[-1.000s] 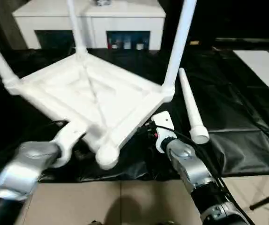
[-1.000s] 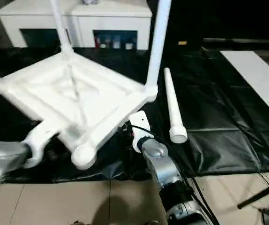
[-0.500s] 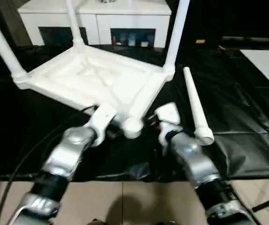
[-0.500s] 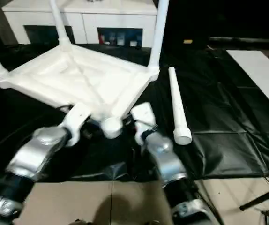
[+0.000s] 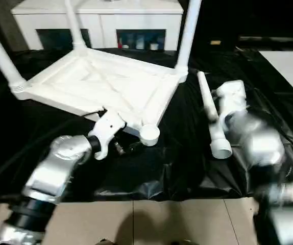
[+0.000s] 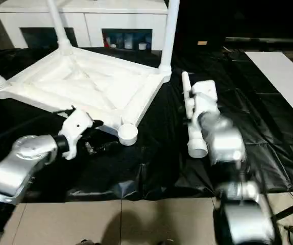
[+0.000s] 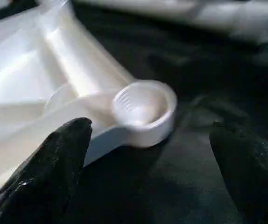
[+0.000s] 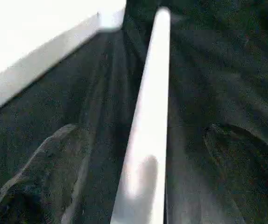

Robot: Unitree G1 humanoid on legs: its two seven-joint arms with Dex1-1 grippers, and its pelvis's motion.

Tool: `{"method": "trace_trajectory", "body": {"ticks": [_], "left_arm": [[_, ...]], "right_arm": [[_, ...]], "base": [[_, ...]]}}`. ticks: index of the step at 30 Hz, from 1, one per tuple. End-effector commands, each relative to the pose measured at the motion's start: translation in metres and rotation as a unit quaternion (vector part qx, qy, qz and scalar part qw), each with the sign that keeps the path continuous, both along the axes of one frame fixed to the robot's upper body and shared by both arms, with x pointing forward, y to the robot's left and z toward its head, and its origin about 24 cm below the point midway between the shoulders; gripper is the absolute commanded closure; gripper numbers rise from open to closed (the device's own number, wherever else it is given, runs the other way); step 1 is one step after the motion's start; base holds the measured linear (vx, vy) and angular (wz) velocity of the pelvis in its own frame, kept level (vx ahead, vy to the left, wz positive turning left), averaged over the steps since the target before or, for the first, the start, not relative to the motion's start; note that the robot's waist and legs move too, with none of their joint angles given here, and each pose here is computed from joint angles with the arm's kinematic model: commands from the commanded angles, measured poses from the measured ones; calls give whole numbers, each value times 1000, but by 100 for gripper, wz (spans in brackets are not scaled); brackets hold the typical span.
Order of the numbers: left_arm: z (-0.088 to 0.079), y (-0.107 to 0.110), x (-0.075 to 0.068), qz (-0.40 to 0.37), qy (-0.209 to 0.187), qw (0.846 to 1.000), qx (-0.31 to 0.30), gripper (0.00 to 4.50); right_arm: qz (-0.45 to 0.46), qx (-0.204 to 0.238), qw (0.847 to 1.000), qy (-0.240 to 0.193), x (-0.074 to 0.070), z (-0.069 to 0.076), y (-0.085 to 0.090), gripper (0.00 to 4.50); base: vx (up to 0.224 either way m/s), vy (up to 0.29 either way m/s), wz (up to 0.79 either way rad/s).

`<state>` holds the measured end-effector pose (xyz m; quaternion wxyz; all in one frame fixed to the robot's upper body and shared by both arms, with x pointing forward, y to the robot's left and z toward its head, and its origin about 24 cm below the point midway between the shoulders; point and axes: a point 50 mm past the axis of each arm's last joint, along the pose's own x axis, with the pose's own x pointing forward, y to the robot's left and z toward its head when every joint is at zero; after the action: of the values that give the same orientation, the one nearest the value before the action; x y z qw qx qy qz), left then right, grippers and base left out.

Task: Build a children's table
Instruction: Pick table leg

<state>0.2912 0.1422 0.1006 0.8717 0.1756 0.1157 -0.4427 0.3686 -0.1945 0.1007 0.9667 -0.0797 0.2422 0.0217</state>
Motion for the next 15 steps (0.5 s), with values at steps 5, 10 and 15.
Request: {"method": "trace_trajectory", "body": {"ticks": [5, 10, 15], "left_arm": [[23, -17, -12, -85, 5, 996, -20, 0], [32, -26, -16, -116, 8, 993, -32, 0], [36, -27, -20, -130, 13, 991, -27, 0]], "right_arm": [[37, 64, 988, 139, -4, -25, -6, 6], [47, 55, 977, 201, -9, -39, -11, 6], [36, 28, 974, 220, -9, -43, -16, 38]], "base": [[0, 0, 0], [0, 0, 0], [0, 0, 0]]}}
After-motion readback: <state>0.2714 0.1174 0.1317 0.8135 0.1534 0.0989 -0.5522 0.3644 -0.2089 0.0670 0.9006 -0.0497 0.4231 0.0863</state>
